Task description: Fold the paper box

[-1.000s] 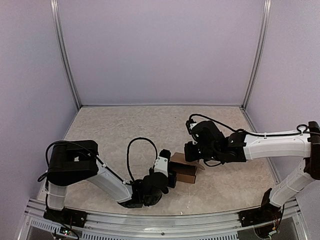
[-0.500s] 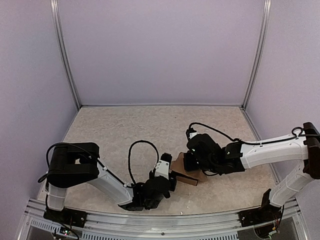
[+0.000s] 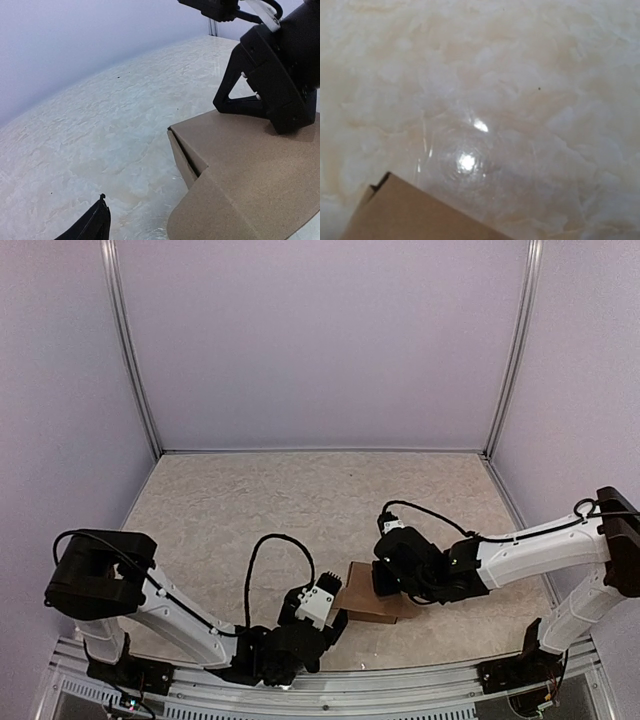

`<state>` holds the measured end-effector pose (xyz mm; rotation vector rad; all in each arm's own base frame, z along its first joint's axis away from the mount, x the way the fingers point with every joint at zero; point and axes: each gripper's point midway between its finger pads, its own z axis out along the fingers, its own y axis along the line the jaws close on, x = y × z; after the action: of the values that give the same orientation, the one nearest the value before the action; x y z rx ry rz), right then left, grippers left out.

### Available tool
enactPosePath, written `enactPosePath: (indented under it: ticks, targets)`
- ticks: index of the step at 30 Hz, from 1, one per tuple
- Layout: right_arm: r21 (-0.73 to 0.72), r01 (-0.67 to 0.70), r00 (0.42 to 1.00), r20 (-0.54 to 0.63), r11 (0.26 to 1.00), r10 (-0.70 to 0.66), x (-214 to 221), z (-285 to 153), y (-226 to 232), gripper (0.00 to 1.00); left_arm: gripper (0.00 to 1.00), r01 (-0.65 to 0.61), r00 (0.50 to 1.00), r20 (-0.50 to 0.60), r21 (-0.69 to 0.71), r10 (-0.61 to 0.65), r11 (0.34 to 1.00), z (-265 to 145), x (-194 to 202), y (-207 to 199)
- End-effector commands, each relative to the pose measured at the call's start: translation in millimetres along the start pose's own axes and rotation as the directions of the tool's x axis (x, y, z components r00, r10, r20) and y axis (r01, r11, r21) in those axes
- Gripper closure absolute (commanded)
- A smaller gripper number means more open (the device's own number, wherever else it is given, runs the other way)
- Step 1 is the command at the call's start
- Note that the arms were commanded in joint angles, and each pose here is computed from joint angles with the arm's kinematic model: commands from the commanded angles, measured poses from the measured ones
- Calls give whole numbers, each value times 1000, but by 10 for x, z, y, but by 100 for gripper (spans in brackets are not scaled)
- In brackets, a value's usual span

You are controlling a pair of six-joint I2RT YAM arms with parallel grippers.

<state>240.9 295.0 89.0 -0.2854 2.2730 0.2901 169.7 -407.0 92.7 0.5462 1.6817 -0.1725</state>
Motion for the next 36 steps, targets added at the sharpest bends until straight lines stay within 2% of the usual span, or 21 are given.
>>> enactPosePath:
  ticks: [1,9,14,20,22,27,36]
  targets:
    - [7,2,1000,-4,1000,-2,131,45,3,100,30,-9,1000,-19,19,9,1000,-159,-126,170]
    - [32,23,1000,3,999,-23,271,75,-13,100,30,62,995,-84,170,-48,983,-432,-227,269]
    - [60,50,999,14,997,-50,357,114,-11,100,30,102,990,-126,299,-67,949,-586,-358,182]
    - [116,100,994,34,988,-105,434,123,-25,100,31,172,980,-157,376,-120,910,-747,-526,178]
    - [133,120,991,47,984,-127,446,111,-18,100,31,186,980,-143,382,-141,905,-774,-676,197]
    - [146,139,986,75,979,-151,422,72,9,100,31,143,987,-126,368,-103,919,-731,-834,231]
    - [59,75,983,161,995,-84,25,-264,102,100,34,191,977,-163,367,-139,910,-503,-918,358]
